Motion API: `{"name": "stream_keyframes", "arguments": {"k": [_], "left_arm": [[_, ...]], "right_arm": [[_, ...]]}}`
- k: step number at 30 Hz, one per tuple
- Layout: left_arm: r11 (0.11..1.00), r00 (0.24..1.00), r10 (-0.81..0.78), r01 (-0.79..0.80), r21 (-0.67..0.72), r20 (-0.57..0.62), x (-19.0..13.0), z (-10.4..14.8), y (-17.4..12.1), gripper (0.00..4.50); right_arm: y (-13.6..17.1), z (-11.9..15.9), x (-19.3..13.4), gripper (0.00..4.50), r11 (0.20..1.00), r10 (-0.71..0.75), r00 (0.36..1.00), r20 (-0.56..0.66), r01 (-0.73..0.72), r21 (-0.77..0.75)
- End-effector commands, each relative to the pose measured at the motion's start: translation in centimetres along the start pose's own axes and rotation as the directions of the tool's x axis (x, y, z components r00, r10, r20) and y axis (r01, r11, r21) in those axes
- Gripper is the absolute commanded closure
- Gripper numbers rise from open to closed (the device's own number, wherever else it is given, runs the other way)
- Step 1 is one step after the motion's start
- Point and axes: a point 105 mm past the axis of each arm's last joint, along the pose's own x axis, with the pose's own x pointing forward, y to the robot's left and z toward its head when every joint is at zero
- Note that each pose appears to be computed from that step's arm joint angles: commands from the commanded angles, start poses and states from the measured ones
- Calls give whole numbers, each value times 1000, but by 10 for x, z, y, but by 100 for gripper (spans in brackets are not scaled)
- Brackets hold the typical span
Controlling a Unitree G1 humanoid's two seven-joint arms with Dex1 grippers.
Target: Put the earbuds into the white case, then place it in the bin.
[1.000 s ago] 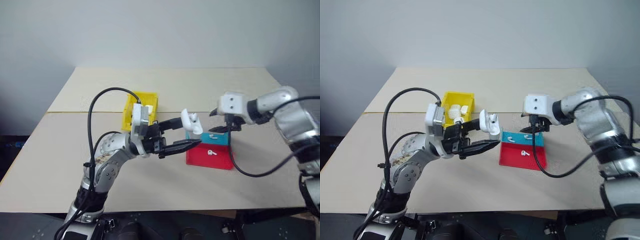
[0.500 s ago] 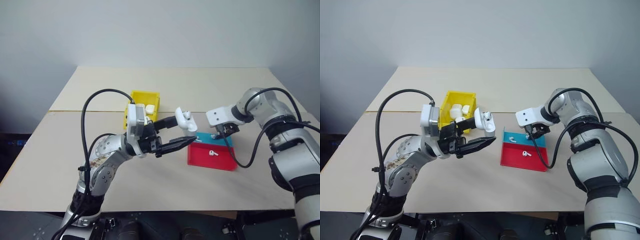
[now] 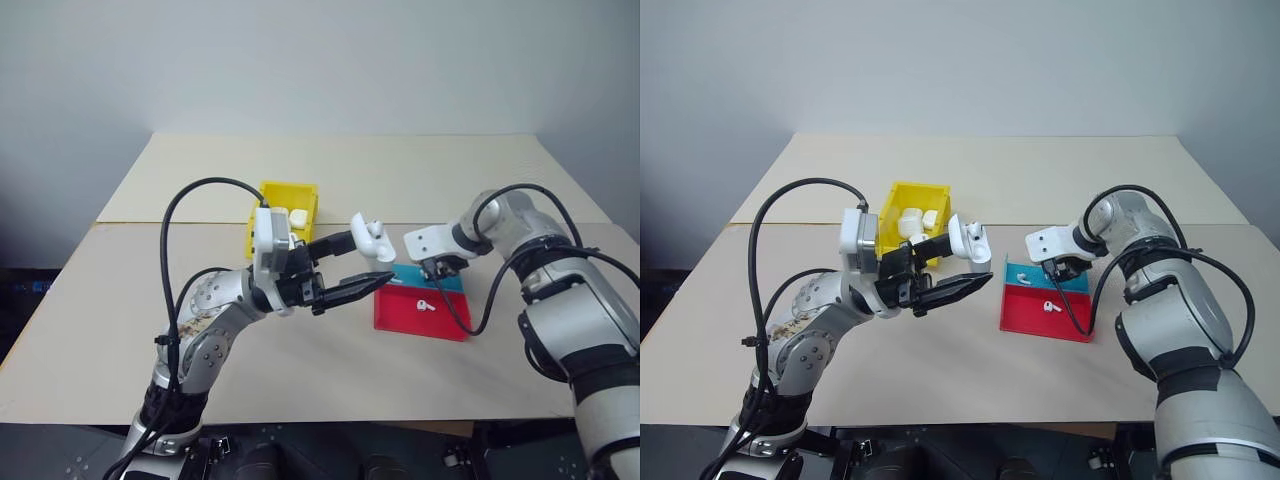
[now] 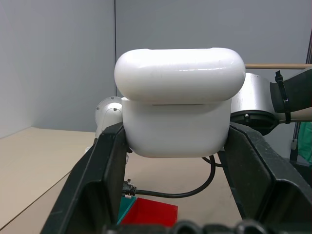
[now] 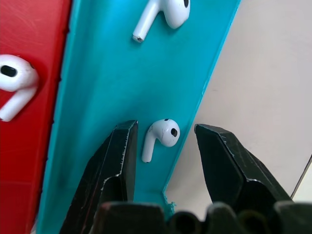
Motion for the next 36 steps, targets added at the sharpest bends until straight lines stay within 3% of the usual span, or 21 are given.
{"name": "stream_keyframes", "arguments": {"k": [1,10,14,22,32,36], "left_arm": [[999,999,-26,24,43,38,2,13,-8,176],[999,997,-32,30,30,72,4,16,-14,176],[999,993,-41,39,20,112,6,20,-17,176],[999,994,-46,44,21,97,5,19,-17,176],[999,997,-50,48,24,56,-2,18,-10,176],[998,998,-45,44,39,37,-6,20,-3,176]], "right_arm": [[-9,-1,-7,220,999,-46,999,-8,46,28],[-3,-5,1,220,998,-23,999,-26,24,52],[2,-7,4,347,998,-2,999,-33,4,56],[1,-5,5,347,995,-14,1000,-1,14,96],[-22,15,-44,347,984,-104,964,243,64,166],[-29,35,-53,258,980,-110,930,351,43,193]]}}
